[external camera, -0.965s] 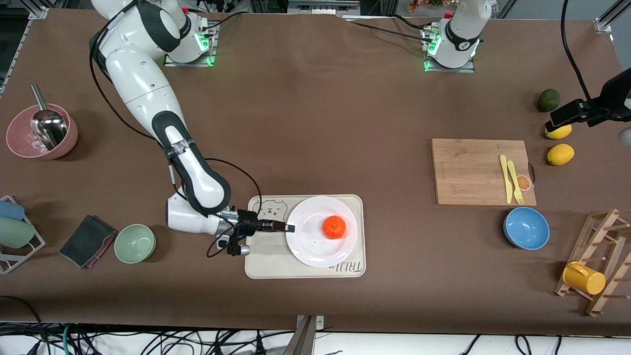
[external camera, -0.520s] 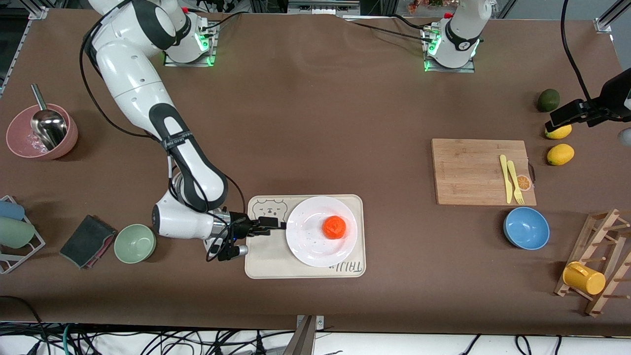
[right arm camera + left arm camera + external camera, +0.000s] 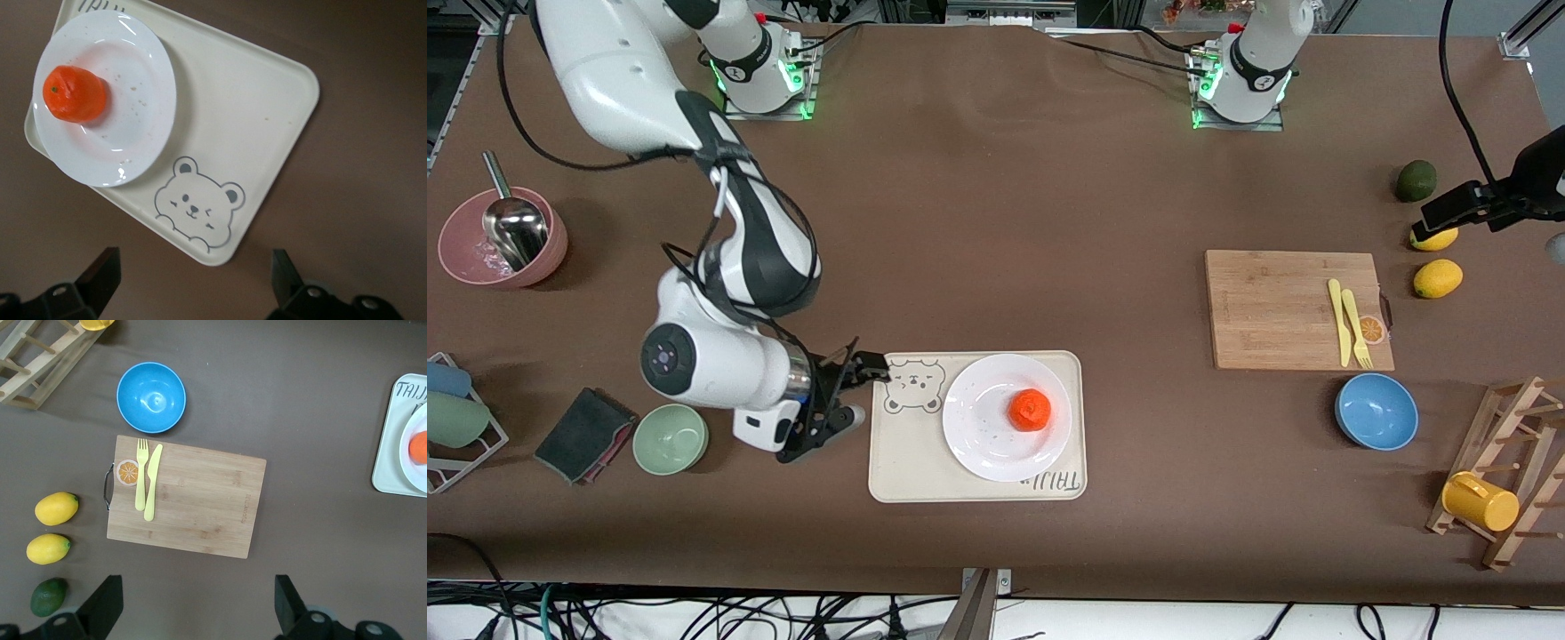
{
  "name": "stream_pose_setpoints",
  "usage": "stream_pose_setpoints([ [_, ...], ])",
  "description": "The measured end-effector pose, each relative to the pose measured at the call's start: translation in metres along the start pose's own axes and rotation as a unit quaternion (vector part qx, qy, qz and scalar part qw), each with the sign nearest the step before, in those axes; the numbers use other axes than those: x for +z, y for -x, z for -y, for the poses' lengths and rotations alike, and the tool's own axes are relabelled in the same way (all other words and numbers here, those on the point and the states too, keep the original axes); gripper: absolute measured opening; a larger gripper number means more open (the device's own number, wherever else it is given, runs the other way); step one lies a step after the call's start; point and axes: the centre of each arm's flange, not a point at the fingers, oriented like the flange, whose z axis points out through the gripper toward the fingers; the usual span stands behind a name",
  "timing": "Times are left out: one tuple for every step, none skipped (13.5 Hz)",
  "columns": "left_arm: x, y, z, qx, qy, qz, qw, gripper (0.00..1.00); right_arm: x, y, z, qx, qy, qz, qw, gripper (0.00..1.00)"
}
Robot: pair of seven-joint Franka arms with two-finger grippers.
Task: Place orange and plate with both arms
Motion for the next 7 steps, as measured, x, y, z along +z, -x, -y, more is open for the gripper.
stream_pose_setpoints([
  [0.001, 0.000, 0.000, 0.000, 0.000, 0.001, 1.000, 1.00, -0.025, 0.006, -0.002, -0.005, 0.027, 0.010, 1.000, 1.00],
  [0.001, -0.001, 0.000, 0.000, 0.000, 0.001, 1.000, 1.00, -0.051, 0.014, -0.006, -0.004, 0.047, 0.019, 0.999, 1.00],
  [0.002, -0.001, 0.000, 0.000, 0.000, 0.002, 1.000, 1.00, -0.080, 0.023, -0.010, 0.001, 0.060, 0.022, 0.998, 1.00],
  [0.003, -0.001, 0.000, 0.000, 0.000, 0.003, 1.000, 1.00, -0.109, 0.033, -0.015, 0.010, 0.070, 0.025, 0.997, 1.00],
  [0.003, -0.002, 0.000, 0.000, 0.000, 0.003, 1.000, 1.00, -0.136, 0.048, -0.028, 0.025, 0.078, 0.034, 0.996, 1.00],
  [0.004, -0.002, 0.000, 0.000, 0.000, 0.004, 1.000, 1.00, -0.156, 0.063, -0.044, 0.043, 0.082, 0.048, 0.994, 1.00],
  [0.006, -0.004, 0.001, -0.001, 0.000, 0.005, 1.000, 1.00, -0.176, 0.080, -0.064, 0.063, 0.084, 0.064, 0.992, 1.00],
])
